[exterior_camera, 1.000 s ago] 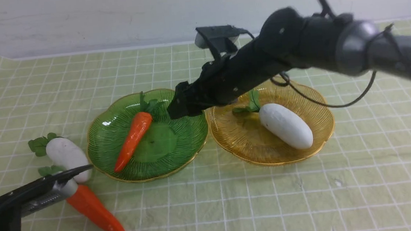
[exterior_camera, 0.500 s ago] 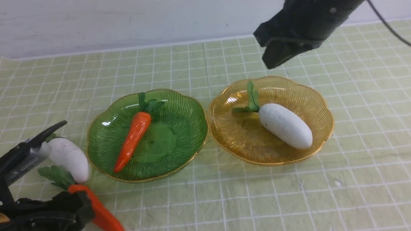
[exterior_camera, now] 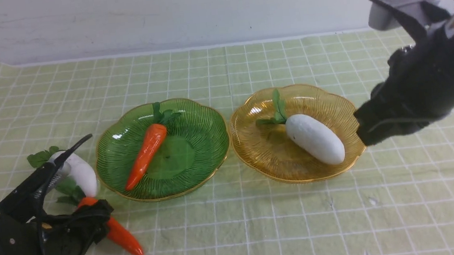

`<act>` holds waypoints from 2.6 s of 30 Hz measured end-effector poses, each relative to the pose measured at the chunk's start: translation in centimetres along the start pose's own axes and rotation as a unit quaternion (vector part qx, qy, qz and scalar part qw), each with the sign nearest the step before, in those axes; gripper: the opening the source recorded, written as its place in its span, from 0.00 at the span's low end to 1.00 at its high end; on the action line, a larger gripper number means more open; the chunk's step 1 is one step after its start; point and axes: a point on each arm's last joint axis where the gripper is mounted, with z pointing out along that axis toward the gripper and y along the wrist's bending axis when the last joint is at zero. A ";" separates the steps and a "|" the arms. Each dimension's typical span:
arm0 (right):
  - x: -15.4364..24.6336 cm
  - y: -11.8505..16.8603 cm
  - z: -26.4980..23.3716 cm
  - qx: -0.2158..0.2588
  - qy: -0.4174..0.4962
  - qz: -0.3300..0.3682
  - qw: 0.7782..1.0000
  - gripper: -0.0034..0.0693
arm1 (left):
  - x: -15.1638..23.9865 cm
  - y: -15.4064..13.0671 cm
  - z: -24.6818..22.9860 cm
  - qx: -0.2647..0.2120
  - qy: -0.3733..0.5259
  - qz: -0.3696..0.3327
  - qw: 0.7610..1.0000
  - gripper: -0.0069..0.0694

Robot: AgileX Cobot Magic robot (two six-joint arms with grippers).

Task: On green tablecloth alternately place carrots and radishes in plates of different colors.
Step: 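Pick up the carrot and put it on the nearest plate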

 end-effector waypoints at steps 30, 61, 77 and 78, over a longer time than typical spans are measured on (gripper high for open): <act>2.7 -0.4 2.9 -0.008 0.061 -0.004 0.998 0.03 | -0.5 -1.7 -3.2 0.044 0.029 -0.045 0.998 0.51; 2.7 -0.4 2.9 -0.008 0.061 -0.006 0.998 0.03 | -0.7 -1.0 0.7 0.004 0.010 -0.150 0.989 0.48; 2.7 -0.4 2.9 -0.010 0.061 -0.014 0.998 0.03 | -1.7 2.0 -6.4 -0.014 0.153 -0.003 0.988 0.48; 2.7 -0.3 2.9 -0.013 0.060 -0.012 0.998 0.03 | -2.4 1.4 -7.5 -0.008 0.154 0.009 0.988 0.48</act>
